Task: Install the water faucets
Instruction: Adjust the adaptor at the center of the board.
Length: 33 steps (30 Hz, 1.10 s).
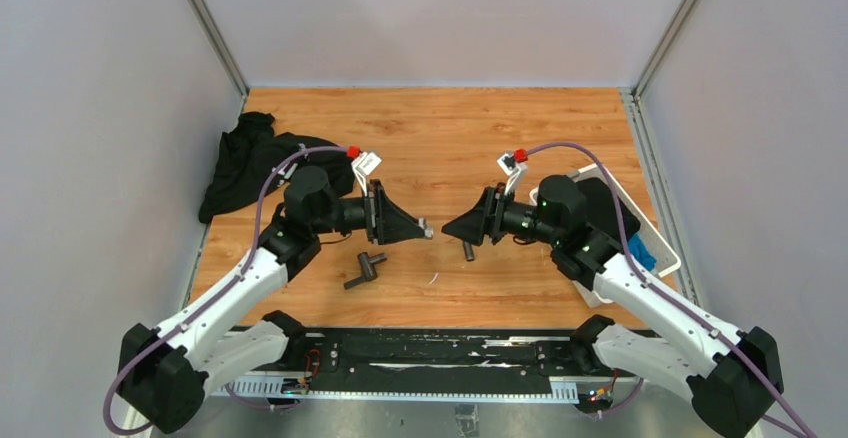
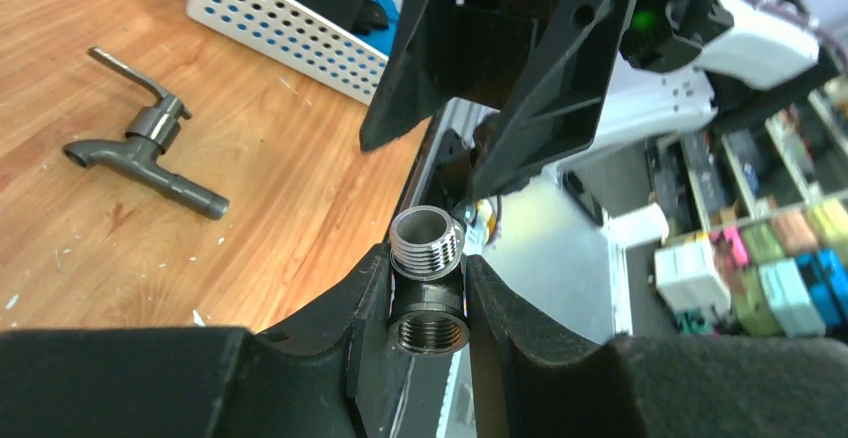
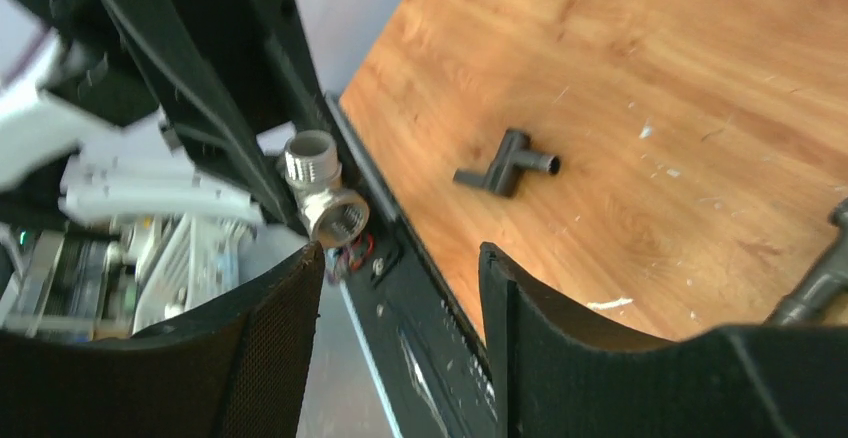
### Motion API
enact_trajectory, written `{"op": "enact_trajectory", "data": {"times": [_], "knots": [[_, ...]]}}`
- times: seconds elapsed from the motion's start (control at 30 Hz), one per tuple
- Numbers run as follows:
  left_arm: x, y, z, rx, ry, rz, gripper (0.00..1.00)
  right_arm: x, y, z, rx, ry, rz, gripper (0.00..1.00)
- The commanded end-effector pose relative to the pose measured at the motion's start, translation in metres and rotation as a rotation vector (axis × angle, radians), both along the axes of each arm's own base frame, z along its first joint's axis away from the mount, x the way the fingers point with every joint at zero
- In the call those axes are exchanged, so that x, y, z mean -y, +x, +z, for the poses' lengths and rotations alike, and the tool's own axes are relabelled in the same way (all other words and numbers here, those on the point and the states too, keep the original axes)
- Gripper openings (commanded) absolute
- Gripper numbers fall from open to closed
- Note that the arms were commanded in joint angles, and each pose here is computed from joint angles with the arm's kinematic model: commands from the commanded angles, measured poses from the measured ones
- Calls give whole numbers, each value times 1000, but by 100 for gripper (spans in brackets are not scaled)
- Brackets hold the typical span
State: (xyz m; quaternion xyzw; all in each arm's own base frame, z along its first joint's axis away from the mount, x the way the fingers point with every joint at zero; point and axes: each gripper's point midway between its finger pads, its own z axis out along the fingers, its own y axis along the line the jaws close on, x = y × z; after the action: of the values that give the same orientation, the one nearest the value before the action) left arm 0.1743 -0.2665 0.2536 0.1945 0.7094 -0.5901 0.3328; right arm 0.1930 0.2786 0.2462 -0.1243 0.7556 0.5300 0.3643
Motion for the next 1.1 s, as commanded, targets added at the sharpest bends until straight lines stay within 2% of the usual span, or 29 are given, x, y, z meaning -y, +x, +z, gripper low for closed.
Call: {"op": "enact_trajectory", "data": {"times": [0.0, 0.1, 0.2, 0.37, 0.53, 0.83, 1.07], "knots": [[1, -25, -3, 61, 83, -235, 0, -7, -42, -6, 38, -9, 300, 59], [2, -23, 2, 86, 84, -249, 0, -14, -56, 19, 95, 164, 385, 60], [3, -25, 6, 102, 74, -272, 0, -14, -69, 33, 117, 262, 448, 60], [4, -29, 11, 102, 58, -305, 0, -17, -63, 25, 94, 217, 431, 61], [6, -27, 11, 88, 47, -308, 0, -32, -67, 25, 85, 201, 484, 61], [6, -28, 10, 72, 46, -316, 0, -43, -72, 22, 66, 210, 547, 44], [6, -30, 10, 66, 43, -329, 0, -47, -77, 21, 62, 211, 584, 38]]}}
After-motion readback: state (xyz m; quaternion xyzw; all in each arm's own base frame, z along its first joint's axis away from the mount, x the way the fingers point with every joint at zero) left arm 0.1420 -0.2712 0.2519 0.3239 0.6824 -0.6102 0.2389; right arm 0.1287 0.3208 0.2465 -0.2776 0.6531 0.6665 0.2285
